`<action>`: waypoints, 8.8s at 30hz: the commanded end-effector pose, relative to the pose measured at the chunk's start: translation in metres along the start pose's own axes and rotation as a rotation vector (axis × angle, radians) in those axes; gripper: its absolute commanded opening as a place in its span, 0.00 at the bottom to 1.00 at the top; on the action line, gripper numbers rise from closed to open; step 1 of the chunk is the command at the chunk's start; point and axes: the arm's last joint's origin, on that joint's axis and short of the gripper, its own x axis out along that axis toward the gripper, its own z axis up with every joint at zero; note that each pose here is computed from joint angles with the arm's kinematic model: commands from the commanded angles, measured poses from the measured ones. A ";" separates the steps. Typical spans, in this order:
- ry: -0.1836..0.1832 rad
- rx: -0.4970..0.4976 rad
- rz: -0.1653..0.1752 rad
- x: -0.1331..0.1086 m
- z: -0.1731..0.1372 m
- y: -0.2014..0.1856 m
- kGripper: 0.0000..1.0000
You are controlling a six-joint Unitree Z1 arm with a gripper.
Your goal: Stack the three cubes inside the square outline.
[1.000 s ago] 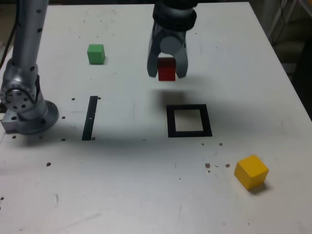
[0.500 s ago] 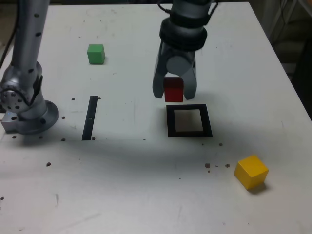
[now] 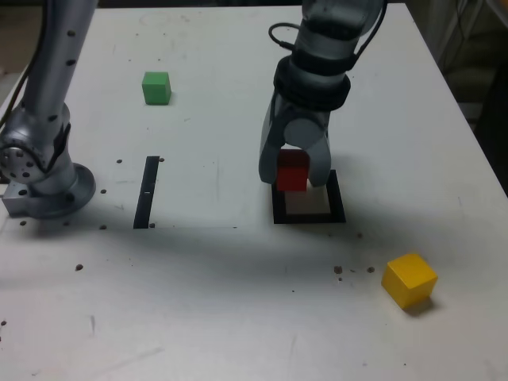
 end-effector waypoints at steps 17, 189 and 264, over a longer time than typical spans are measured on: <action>0.002 0.003 -0.007 0.014 0.020 -0.001 0.34; -0.062 0.892 0.253 -0.005 0.105 -0.171 0.88; -0.065 0.202 0.185 -0.082 -0.006 -0.054 0.32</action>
